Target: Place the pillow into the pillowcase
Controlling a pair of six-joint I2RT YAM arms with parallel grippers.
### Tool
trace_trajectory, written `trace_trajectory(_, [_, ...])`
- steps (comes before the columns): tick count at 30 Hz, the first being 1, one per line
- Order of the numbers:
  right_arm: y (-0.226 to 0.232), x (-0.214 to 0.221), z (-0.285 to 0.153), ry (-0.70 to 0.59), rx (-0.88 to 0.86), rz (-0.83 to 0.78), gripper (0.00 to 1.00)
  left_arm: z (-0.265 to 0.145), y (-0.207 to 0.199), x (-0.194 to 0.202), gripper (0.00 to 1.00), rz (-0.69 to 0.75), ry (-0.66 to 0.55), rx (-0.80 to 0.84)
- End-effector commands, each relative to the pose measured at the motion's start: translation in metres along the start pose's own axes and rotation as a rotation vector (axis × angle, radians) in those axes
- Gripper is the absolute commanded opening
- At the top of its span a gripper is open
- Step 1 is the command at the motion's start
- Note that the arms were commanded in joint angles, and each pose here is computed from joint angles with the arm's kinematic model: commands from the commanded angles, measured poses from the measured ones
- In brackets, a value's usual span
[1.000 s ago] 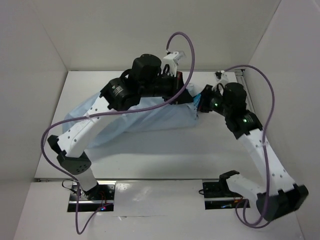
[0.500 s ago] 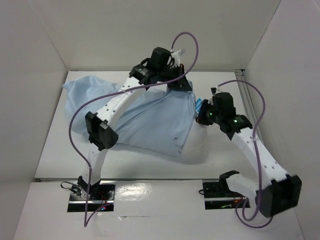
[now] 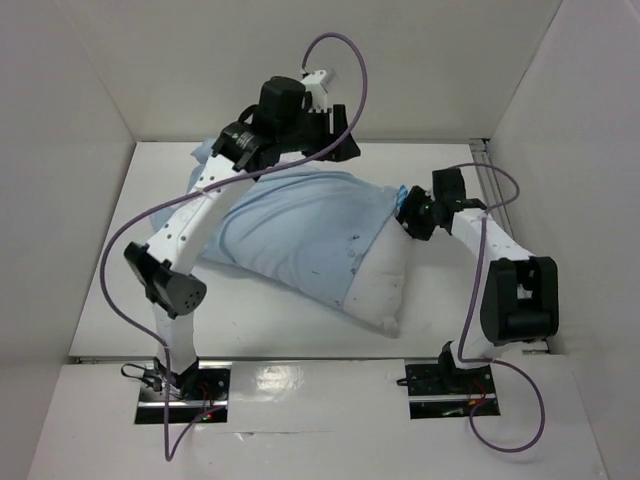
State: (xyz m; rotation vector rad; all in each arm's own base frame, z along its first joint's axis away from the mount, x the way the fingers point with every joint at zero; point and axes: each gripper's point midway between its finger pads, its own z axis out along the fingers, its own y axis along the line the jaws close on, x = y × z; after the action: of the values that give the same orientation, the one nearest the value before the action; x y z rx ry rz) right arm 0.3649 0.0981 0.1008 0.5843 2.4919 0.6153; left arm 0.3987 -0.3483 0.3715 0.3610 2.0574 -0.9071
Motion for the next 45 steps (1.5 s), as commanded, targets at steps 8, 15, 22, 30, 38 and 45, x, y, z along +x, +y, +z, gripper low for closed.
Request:
trace_trajectory(8, [-0.059,-0.030,-0.082,-0.197,0.173,0.054,0.88,-0.028,-0.025,0.105,0.69,0.199,0.160,-0.265])
trace_trajectory(15, [-0.048,-0.003,-0.125,-0.257,0.045,0.047,0.89,-0.021,-0.040,0.189,0.77,0.235,0.289,-0.324])
trace_trajectory(22, [-0.024,0.027,-0.136,-0.179,-0.113,-0.036,0.93,-0.012,-0.021,0.216,0.76,0.263,0.344,-0.425])
trace_trajectory(30, [-0.019,0.048,-0.115,-0.076,-0.228,-0.046,0.93,0.014,-0.006,0.232,0.68,0.288,0.385,-0.502])
trace_trajectory(38, [-0.002,0.049,-0.085,-0.048,-0.364,-0.049,0.92,0.014,0.003,0.209,0.22,0.216,0.354,-0.511])
trace_trajectory(45, [0.046,0.045,-0.063,-0.047,-0.523,-0.103,0.23,0.001,-0.050,0.157,0.00,0.194,0.281,-0.285])
